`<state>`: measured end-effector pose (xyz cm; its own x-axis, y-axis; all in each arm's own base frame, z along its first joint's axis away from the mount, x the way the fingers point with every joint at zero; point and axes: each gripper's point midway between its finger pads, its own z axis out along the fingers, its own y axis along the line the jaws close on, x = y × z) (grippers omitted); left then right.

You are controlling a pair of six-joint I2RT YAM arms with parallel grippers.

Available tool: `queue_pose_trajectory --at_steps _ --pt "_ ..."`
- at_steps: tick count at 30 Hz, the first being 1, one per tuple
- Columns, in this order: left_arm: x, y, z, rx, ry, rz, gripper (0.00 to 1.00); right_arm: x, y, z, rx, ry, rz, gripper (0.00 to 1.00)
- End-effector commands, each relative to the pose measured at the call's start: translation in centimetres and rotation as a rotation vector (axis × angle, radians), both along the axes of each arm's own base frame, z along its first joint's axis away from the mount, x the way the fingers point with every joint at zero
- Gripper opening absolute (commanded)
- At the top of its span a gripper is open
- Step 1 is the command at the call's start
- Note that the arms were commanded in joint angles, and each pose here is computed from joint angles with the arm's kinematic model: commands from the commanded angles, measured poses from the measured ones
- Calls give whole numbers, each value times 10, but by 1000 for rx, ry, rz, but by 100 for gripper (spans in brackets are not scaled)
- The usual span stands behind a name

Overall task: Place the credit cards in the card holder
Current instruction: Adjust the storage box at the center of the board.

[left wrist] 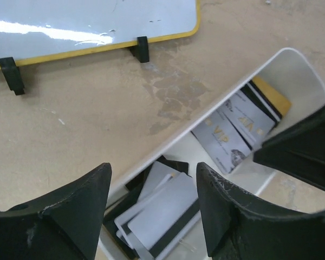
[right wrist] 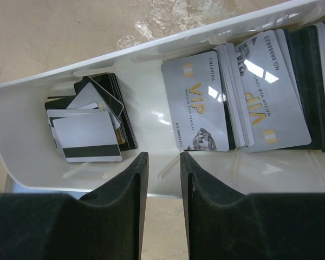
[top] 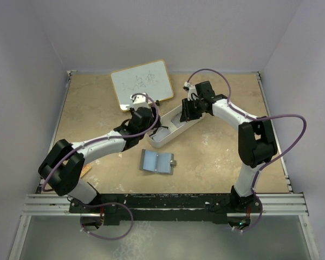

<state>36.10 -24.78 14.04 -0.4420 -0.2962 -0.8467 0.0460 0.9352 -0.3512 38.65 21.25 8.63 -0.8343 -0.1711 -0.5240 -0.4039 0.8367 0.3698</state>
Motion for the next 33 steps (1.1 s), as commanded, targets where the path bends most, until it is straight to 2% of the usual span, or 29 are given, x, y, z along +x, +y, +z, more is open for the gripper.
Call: queue_pose_trajectory --at_steps 1,5,8,11,13,17,19,24,30,33 --pt "12 7 -25 106 123 -98 62 3 -9 16 -40 -33 -24 33" --pt "17 8 -43 171 165 -150 62 1 -12 18 -46 -45 -29 35" --pt "14 -2 -53 155 201 -204 59 0 -15 19 -67 -56 -13 38" --pt "9 -16 -58 85 207 -252 45 0 -18 17 -84 -83 18 42" --pt "3 -23 -63 23 209 -267 35 -3 -12 21 -70 -103 99 45" --pt "1 -32 -64 -83 156 -241 11 -6 -10 26 -84 -109 193 52" --pt "2 -32 -58 -86 104 -195 0 -6 -11 27 -97 -106 218 53" --pt "-2 -34 -18 -44 -137 -92 0 1 -9 32 -98 -149 240 55" --pt "-1 -22 4 -97 -256 -19 0 13 -7 38 -125 -176 287 56" --pt "1 -21 2 -97 -290 -20 0 14 2 40 -122 -172 375 57"
